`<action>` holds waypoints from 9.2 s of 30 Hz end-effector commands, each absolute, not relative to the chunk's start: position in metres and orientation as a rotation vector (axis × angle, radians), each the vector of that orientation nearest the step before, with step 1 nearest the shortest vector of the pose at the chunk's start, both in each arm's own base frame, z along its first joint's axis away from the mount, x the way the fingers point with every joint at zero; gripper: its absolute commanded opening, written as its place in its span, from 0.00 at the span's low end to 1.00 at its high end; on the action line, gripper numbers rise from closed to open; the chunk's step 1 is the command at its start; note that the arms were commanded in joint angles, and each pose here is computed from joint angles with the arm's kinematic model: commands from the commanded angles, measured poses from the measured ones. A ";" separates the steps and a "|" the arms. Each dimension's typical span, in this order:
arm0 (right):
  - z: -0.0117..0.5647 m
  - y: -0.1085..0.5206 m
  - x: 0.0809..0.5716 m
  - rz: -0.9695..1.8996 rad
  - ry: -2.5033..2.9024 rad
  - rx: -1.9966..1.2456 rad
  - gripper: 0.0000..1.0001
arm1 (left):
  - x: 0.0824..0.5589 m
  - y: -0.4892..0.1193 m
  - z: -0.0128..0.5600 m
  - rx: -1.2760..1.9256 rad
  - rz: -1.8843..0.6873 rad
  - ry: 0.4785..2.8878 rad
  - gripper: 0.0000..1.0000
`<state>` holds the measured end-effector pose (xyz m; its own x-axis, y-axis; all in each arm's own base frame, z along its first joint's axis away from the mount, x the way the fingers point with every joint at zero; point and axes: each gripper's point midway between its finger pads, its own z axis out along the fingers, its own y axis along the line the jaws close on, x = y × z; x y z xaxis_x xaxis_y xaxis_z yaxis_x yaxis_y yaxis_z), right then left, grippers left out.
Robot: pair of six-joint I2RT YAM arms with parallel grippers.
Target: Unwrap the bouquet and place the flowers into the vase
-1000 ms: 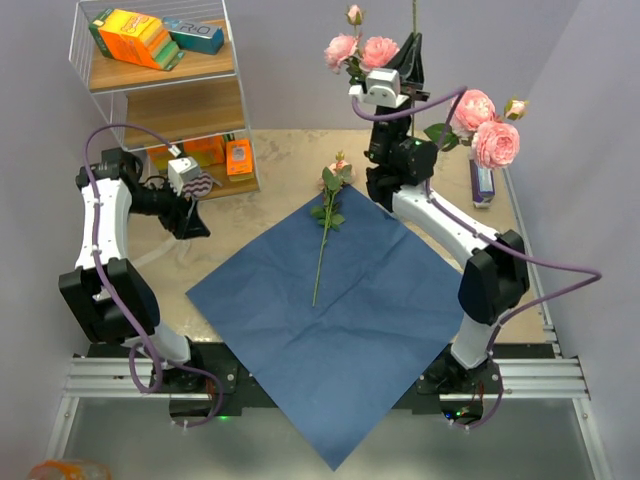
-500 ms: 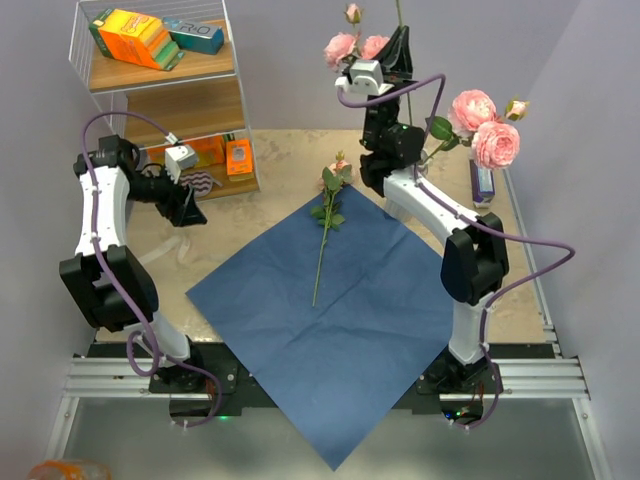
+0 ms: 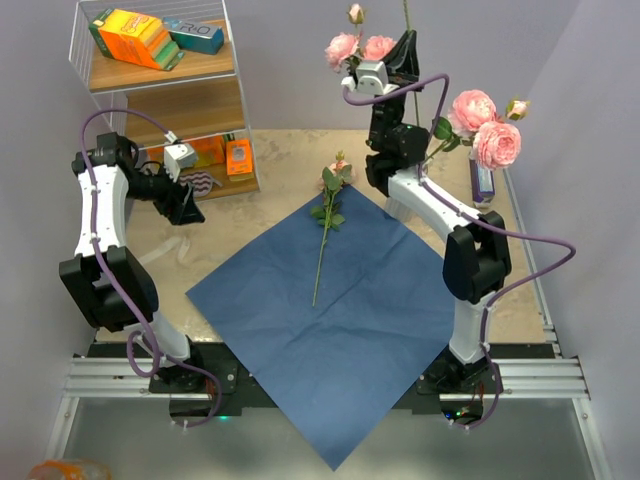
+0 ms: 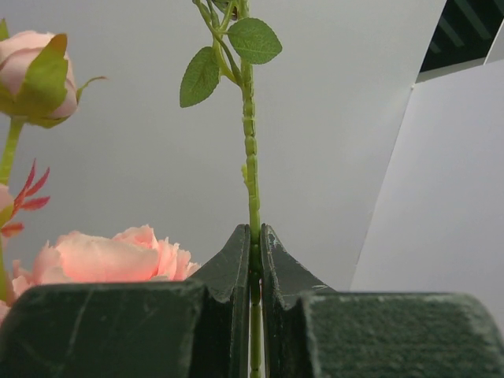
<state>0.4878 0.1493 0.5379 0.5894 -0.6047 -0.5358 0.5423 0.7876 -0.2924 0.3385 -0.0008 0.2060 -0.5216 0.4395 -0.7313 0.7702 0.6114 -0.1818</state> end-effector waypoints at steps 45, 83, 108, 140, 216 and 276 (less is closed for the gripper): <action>0.519 0.045 0.365 -0.485 0.628 0.464 0.27 | 0.328 0.002 0.243 0.982 -0.527 2.111 0.81; 0.345 0.111 0.343 -0.226 1.631 0.246 0.90 | 0.324 -0.011 0.281 0.874 -0.557 2.063 0.82; 0.235 0.200 0.283 -0.129 1.753 -0.247 0.77 | 0.322 -0.016 0.270 0.875 -0.616 2.064 0.82; 0.062 0.313 0.401 -0.109 2.153 0.135 0.68 | 0.313 -0.014 0.263 0.933 -0.572 2.057 0.82; 0.565 0.116 0.377 -0.405 0.601 0.128 0.00 | 0.324 -0.001 0.248 0.950 -0.557 2.087 0.80; 0.523 0.093 0.416 -0.403 0.596 0.286 0.00 | 0.326 0.003 0.226 0.951 -0.594 2.134 0.80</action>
<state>0.4693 0.1305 0.4936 0.5775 -0.3875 -0.7186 0.4197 0.8959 -0.1458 0.3276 0.0018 0.2231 -0.4958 0.4399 -0.7488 0.7648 0.6297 -0.1365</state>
